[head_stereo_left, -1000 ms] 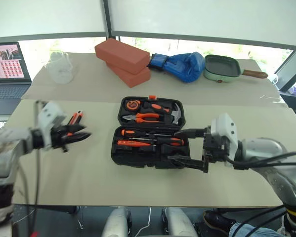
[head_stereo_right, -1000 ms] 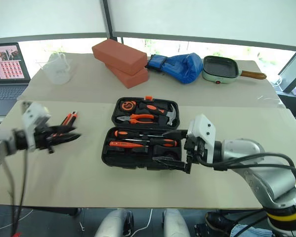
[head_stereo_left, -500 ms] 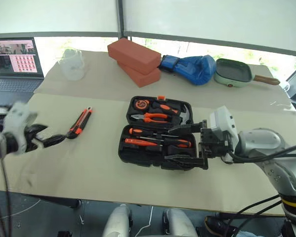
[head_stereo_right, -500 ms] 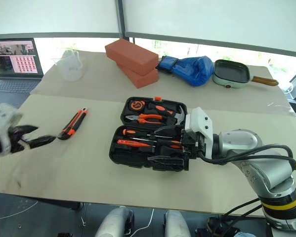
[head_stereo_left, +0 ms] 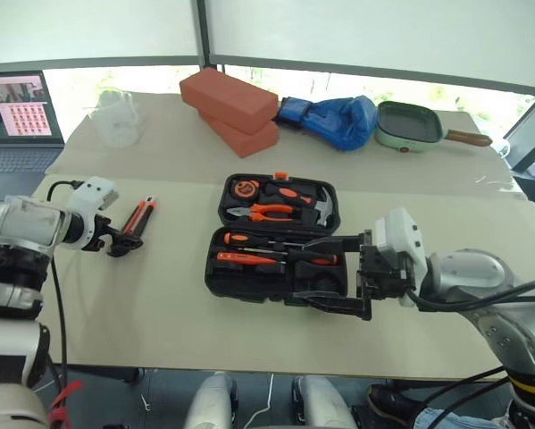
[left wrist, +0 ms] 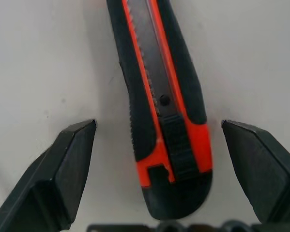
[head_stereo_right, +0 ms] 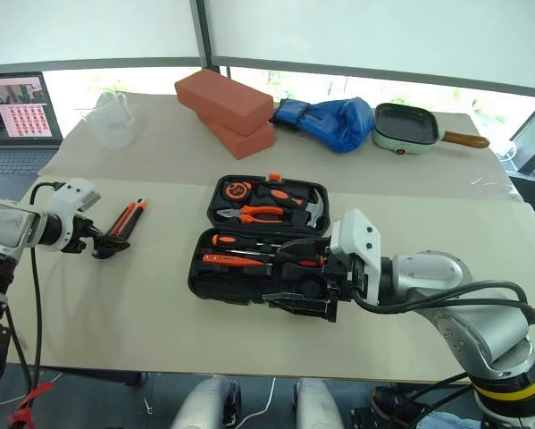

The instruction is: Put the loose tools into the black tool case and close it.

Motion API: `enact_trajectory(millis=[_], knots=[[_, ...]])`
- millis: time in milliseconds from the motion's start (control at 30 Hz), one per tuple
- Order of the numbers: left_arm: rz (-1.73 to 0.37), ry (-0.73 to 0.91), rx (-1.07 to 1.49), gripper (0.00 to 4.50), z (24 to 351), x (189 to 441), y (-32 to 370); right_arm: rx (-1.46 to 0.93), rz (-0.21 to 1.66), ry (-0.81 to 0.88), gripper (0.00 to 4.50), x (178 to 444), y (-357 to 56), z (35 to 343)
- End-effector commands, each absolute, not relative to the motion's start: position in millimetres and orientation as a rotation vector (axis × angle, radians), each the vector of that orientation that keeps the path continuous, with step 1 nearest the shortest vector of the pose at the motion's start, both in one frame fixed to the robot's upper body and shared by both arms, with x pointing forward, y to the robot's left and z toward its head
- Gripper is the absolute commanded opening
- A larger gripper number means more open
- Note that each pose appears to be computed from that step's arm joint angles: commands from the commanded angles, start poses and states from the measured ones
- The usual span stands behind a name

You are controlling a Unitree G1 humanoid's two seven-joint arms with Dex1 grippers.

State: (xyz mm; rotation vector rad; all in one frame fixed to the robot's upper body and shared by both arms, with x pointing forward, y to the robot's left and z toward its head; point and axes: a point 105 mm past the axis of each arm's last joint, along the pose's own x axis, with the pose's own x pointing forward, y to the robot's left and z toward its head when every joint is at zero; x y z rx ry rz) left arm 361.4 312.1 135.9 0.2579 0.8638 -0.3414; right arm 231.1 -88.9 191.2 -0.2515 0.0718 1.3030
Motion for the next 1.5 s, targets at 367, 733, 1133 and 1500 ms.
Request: enact_trajectory(millis=[367, 733, 1133, 1500], knots=[[-0.394, 0.761, 0.213, 1.79, 141.3, 382.8, 297.3, -0.313, 1.259, 0.018, 4.50, 229.1, -96.9, 199.5], [-1.247, 0.257, 0.635, 1.79, 226.9, 327.8, 147.4, -0.301, 1.192, 0.090, 4.50, 219.9, -114.2, 187.9], [-1.519, 0.517, 0.912, 1.79, 151.0, 291.9, 106.0, -0.304, 1.135, 0.114, 4.50, 211.9, -120.0, 181.8], [-1.521, 0.564, 0.933, 1.79, 127.2, 297.5, 98.3, -0.301, 1.103, 0.097, 4.50, 212.9, -120.2, 183.7]])
